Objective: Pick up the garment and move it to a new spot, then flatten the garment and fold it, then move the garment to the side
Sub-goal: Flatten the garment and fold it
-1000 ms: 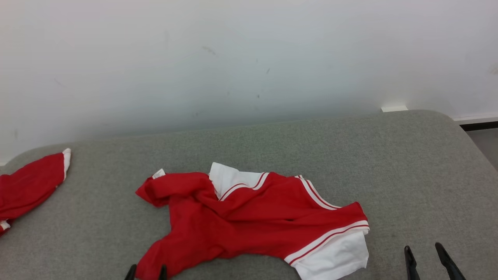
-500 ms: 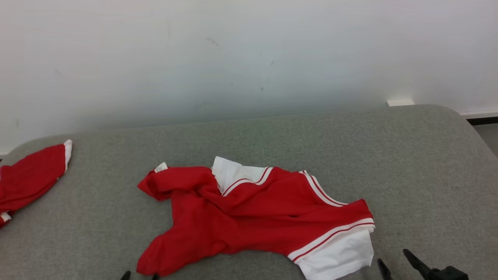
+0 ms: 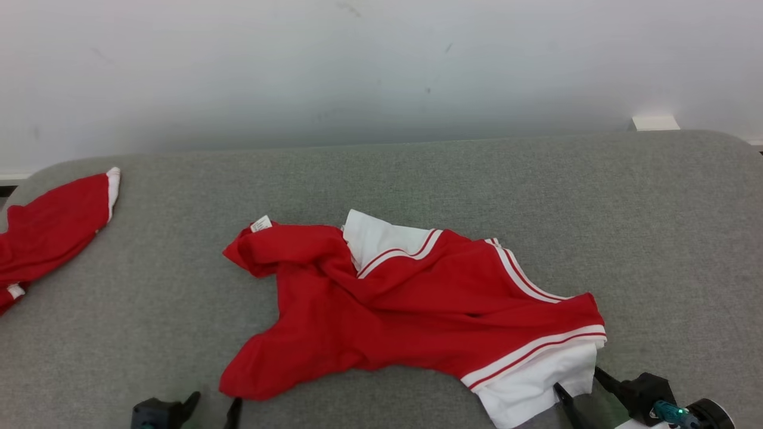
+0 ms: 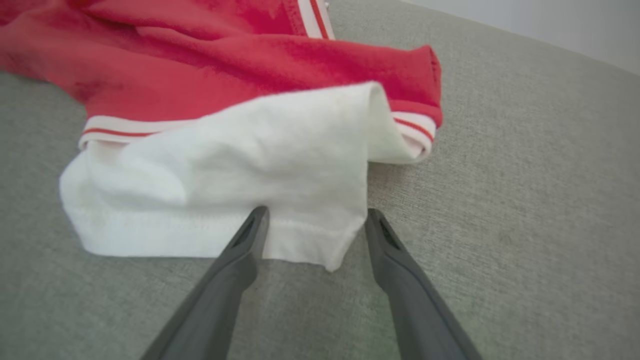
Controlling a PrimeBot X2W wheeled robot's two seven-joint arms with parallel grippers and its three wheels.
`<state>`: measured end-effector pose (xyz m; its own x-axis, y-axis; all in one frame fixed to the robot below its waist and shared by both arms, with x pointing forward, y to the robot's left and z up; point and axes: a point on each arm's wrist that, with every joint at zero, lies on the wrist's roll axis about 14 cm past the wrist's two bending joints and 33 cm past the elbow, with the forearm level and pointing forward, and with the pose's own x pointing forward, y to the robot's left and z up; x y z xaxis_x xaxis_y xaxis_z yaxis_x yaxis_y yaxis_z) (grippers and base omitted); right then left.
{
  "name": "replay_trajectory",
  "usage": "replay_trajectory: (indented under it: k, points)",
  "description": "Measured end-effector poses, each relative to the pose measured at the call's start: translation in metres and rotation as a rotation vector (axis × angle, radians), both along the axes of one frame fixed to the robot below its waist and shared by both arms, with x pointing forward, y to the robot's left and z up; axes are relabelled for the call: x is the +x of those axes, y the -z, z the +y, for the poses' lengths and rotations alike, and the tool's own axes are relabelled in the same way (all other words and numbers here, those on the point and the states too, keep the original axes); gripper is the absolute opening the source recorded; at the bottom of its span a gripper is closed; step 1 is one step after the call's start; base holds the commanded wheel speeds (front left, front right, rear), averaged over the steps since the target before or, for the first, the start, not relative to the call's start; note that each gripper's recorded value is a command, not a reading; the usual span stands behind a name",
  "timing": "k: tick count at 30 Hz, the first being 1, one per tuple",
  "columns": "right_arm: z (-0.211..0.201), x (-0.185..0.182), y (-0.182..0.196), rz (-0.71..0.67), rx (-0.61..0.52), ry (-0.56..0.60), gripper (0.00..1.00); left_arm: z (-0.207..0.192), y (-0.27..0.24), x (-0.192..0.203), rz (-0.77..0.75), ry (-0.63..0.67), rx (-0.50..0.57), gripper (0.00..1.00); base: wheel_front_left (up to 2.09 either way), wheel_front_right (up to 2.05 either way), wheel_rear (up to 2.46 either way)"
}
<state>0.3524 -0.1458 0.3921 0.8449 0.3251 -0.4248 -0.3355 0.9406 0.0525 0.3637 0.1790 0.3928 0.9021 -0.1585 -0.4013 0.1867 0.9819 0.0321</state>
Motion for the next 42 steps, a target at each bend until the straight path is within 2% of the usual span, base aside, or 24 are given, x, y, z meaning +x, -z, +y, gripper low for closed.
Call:
replay_trajectory:
  k: [16, 30, 42]
  points:
    - [0.011, 0.006, 0.009, 0.005, 0.032, -0.04, 1.0, -0.019, -0.001, 0.004, 0.042, 0.132, -0.017, 1.0, 0.0, 0.0, 0.0]
    - [0.01, 0.01, 0.01, -0.006, 0.044, -0.035, 1.0, -0.036, -0.014, 0.015, 0.0, 0.256, 0.008, 1.0, 0.0, 0.0, 0.0]
    - [0.016, 0.013, 0.009, -0.011, 0.05, -0.054, 1.0, -0.055, -0.029, 0.017, -0.046, 0.324, -0.05, 1.0, 0.0, 0.0, 0.0]
